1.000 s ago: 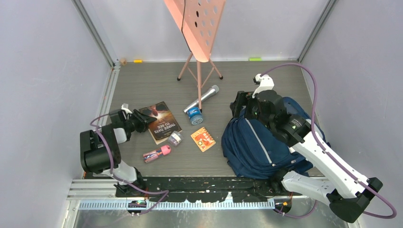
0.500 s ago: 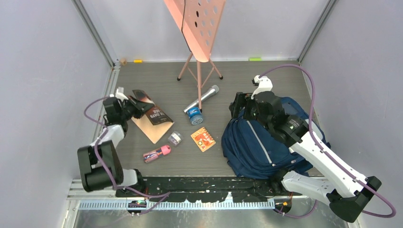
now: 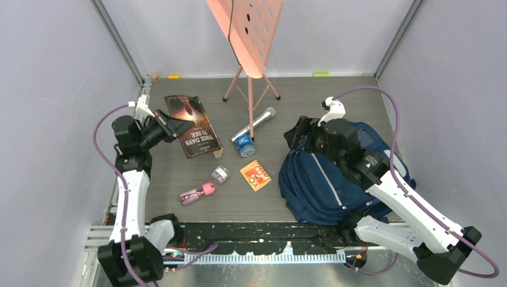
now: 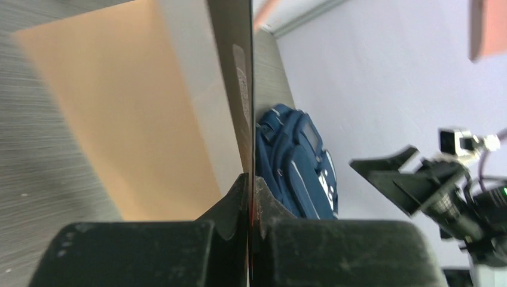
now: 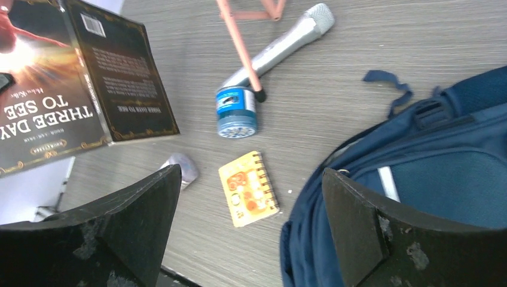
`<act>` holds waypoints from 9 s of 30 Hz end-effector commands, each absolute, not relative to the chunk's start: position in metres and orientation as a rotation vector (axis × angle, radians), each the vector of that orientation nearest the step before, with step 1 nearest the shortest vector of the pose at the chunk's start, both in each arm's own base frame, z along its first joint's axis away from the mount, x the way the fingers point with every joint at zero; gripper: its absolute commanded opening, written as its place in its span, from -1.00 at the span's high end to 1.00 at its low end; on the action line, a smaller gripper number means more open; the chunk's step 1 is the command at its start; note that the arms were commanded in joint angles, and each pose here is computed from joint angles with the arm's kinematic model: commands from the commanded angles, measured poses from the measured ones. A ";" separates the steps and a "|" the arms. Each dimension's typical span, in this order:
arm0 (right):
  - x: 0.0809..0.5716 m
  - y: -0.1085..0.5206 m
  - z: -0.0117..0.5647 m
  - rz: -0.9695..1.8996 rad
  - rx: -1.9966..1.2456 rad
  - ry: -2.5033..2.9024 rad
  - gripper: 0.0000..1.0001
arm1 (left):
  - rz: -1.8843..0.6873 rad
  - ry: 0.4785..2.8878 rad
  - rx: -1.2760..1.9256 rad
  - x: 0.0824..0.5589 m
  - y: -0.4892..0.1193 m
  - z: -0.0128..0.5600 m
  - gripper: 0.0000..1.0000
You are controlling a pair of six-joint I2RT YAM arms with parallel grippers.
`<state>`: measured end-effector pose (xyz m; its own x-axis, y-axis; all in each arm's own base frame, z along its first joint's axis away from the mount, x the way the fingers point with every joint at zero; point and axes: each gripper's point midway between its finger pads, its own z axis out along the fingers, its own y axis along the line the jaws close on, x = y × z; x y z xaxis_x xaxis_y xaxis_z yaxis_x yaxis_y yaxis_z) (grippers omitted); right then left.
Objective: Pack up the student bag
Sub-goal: Pick up the book from the center of the board, then place the book at the center of the board, then pick up the book from the center of the board.
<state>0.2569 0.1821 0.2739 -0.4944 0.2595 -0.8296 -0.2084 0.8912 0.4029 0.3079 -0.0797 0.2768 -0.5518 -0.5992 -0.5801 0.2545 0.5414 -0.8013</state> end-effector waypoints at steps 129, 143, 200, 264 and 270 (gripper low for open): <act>0.190 0.203 0.126 0.686 0.164 2.333 0.04 | -1.512 2.072 0.390 0.181 -0.339 0.072 1.00; 0.191 0.184 0.074 0.454 0.325 2.345 0.13 | -1.490 2.085 0.403 0.179 -0.336 0.072 1.00; 0.182 0.227 0.220 0.976 -0.035 1.925 0.99 | -1.177 1.947 0.513 0.179 -0.286 0.186 -0.88; 0.131 0.185 0.142 -0.016 -0.600 2.467 -0.57 | -0.889 2.119 0.238 0.254 -0.152 0.235 1.00; 0.124 0.163 0.125 -0.270 -0.632 2.529 -0.53 | -0.875 2.130 0.232 0.251 -0.150 0.232 1.00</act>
<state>0.1241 0.1837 0.1238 -0.7427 -0.4741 -0.4728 -0.4388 0.8780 -0.1912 0.2487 -0.1499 0.2143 -0.7202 -0.1296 -0.6815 0.3752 0.7536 -0.5397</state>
